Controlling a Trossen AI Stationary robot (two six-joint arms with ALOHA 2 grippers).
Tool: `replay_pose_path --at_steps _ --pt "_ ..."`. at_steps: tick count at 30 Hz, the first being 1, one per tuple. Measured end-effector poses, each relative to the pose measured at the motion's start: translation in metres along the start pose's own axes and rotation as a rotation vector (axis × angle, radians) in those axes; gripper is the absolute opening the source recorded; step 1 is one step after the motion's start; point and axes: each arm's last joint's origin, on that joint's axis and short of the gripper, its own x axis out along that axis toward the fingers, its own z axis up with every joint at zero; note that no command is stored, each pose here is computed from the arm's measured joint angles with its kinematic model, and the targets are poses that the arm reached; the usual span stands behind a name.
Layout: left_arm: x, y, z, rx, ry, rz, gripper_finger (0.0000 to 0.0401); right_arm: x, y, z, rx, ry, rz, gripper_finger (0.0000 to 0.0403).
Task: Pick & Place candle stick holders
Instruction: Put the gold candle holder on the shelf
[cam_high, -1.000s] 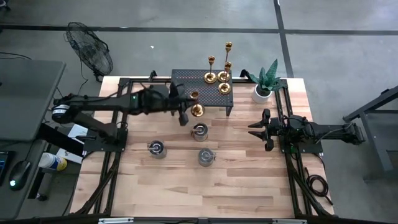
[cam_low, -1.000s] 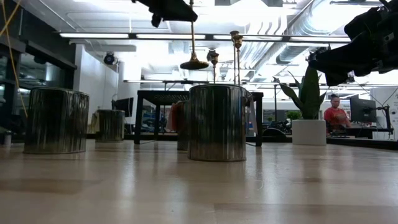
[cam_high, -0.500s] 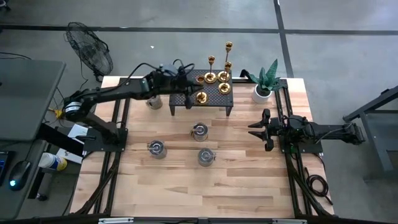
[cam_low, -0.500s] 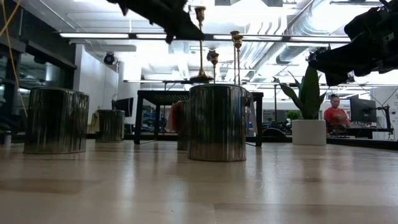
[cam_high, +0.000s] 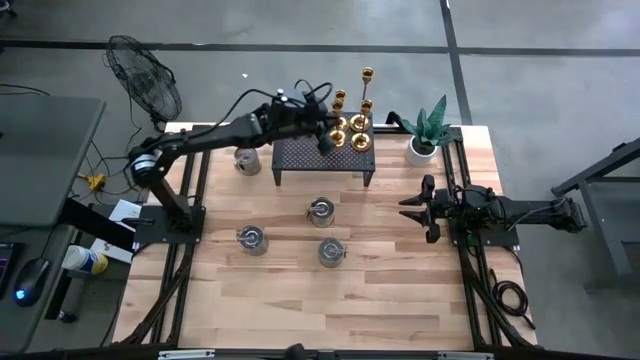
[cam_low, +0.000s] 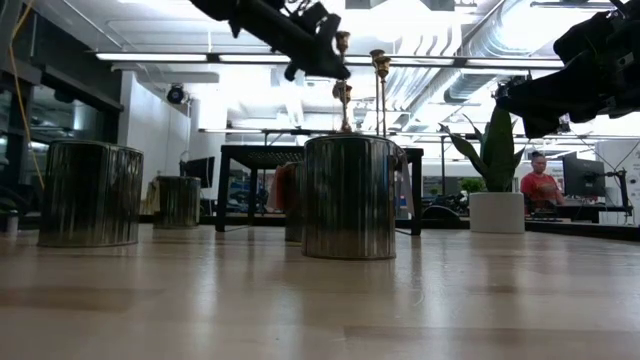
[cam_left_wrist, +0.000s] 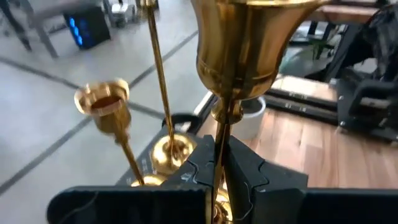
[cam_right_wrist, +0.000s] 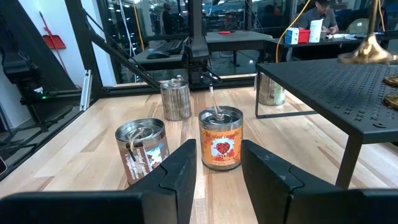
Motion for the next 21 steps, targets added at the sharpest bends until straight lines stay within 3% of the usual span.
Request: replay_pose_path --at_steps 21 --pt "0.0084 -0.0043 -0.0077 -0.121 0.018 0.154 0.0008 0.0 0.0 -0.0001 0.0 0.0 0.0 0.0117"
